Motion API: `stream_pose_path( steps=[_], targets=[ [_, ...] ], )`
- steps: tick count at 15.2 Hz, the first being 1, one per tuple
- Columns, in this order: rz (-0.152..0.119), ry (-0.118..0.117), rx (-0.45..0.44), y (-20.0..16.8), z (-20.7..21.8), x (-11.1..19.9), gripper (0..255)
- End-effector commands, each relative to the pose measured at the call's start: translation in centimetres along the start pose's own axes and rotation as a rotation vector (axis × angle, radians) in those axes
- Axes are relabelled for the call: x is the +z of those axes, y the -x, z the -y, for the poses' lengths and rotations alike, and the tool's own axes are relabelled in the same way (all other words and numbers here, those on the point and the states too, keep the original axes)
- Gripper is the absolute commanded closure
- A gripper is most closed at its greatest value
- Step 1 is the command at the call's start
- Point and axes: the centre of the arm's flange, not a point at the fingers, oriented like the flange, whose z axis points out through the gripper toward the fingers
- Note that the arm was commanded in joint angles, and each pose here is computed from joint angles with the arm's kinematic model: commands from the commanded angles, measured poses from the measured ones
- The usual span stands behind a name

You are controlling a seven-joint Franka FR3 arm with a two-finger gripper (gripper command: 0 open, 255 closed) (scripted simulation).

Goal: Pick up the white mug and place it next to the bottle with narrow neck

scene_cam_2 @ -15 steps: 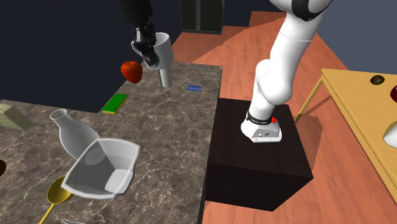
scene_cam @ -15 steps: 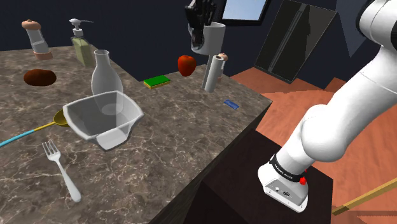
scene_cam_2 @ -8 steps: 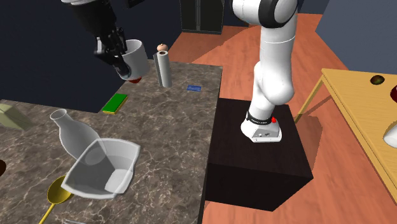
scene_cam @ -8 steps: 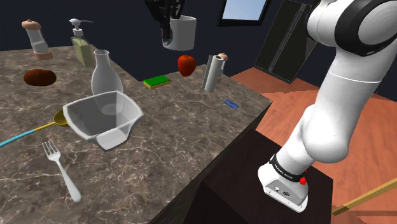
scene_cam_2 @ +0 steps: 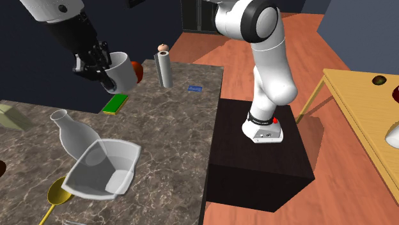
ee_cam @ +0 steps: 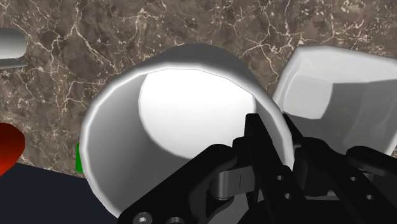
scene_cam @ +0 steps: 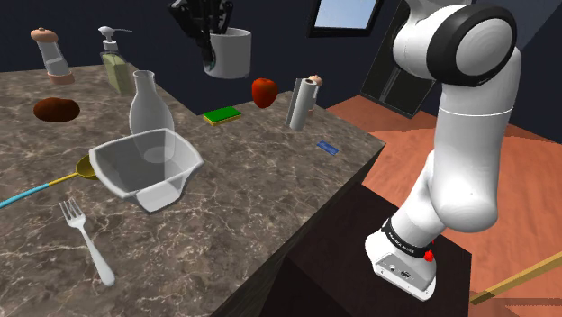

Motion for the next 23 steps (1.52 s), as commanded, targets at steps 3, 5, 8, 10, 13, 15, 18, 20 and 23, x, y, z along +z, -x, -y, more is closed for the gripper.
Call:
stream_pose_path(
  steps=[3,5,8,10,13,15,18,20,23],
  targets=[
    [-0.001,0.000,0.000,-0.4,0.3,2.1,255],
    [-0.001,0.000,0.000,-0.5,0.4,3.1,255],
    [-0.001,0.000,0.000,-0.7,0.5,4.7,255],
    [-0.001,0.000,0.000,-0.8,0.6,5.7,255],
    [-0.001,0.000,0.000,-1.0,0.7,7.3,255],
    [-0.001,0.000,0.000,-1.2,0.8,8.3,255],
    [-0.001,0.000,0.000,-1.4,0.9,9.9,255],
    [-0.001,0.000,0.000,-1.5,0.9,10.9,255],
    [-0.001,0.000,0.000,-1.7,1.1,12.5,255]
  ],
)
